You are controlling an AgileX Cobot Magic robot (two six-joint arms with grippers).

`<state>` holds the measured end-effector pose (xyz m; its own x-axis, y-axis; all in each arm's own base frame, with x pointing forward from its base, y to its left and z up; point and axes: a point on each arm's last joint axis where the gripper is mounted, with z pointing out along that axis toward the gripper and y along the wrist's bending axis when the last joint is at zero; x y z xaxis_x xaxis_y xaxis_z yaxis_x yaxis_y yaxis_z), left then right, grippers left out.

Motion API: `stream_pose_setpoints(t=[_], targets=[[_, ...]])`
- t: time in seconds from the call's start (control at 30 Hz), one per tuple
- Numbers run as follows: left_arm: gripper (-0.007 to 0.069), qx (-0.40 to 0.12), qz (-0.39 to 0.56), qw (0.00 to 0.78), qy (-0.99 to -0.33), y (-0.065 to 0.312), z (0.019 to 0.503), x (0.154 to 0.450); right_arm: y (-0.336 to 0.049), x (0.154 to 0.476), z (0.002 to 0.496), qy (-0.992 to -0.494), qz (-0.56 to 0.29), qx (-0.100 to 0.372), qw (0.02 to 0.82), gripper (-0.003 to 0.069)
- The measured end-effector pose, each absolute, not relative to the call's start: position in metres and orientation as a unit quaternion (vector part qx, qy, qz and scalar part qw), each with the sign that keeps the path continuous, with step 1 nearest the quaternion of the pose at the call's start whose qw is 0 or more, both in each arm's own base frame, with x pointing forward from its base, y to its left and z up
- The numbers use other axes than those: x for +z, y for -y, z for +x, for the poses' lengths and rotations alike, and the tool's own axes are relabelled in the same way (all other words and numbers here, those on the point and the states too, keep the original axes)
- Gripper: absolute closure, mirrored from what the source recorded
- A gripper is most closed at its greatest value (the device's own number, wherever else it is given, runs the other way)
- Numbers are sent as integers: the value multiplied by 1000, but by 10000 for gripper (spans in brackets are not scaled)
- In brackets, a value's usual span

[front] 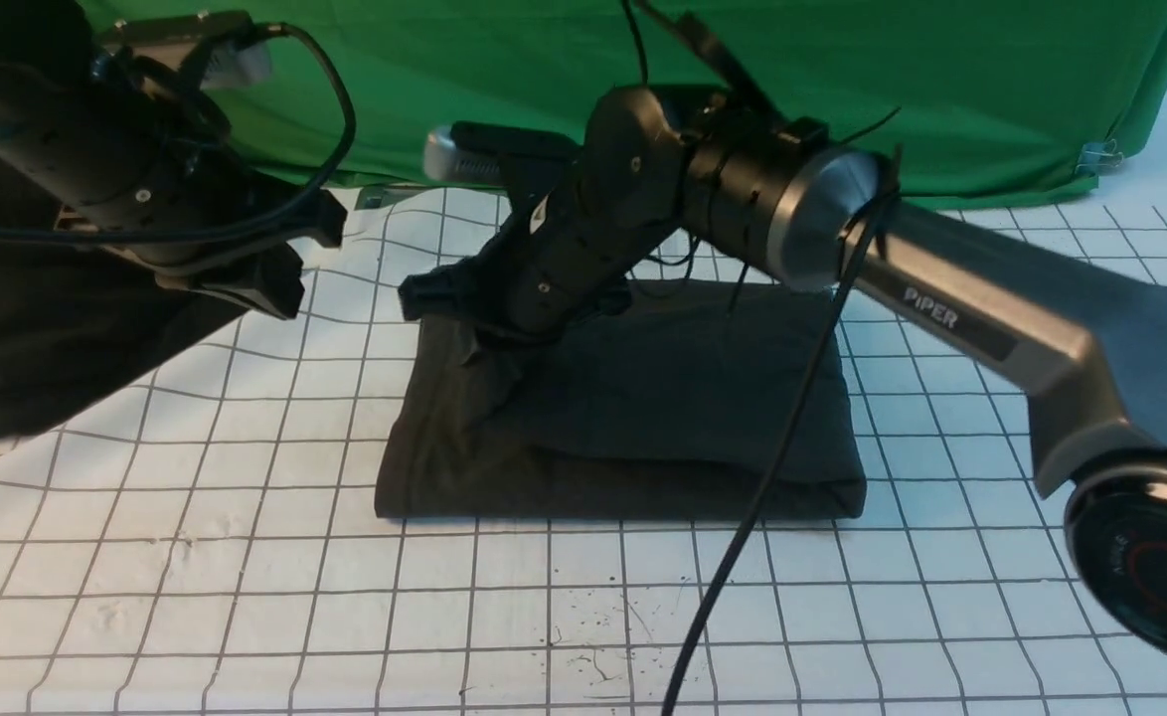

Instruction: Fold a long-sleeved shirt over a white checkered tablecloth.

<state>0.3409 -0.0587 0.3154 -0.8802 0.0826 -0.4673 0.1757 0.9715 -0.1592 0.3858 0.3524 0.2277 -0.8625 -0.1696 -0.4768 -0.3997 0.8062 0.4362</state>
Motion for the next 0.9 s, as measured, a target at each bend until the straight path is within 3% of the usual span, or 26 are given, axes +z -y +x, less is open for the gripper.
stream_pose_setpoints(t=[0.13,0.17,0.23,0.33,0.43,0.5,0.53,0.57,0.63,0.73,0.9], targets=[[629,-102,65,237,-964,59,341,316,-364,230,384,-915,-150,292,236,372],[629,-102,65,237,-964,59,341,316,-364,230,384,-914,-151,292,237,361],[629,-102,65,237,-964,59,341,316,-366,234,382,-909,-170,291,245,228],[629,-104,65,237,-964,59,341,316,-365,238,380,-906,-216,273,240,193],[629,-112,61,242,-962,61,342,316,-342,256,382,-909,-296,189,226,272],[629,-132,58,251,-957,64,344,317,-312,273,392,-914,-315,110,229,405],[629,-138,58,254,-955,65,344,318,-306,276,394,-916,-314,93,231,438],[629,-154,61,262,-951,69,346,318,-289,285,400,-918,-312,56,237,531],[629,-178,64,272,-943,80,351,316,-253,302,412,-924,-289,15,249,612],[629,-196,74,257,-944,99,361,301,-207,314,418,-939,-244,13,241,652],[629,-204,90,241,-945,128,386,272,-170,294,412,-961,-206,77,169,662]])
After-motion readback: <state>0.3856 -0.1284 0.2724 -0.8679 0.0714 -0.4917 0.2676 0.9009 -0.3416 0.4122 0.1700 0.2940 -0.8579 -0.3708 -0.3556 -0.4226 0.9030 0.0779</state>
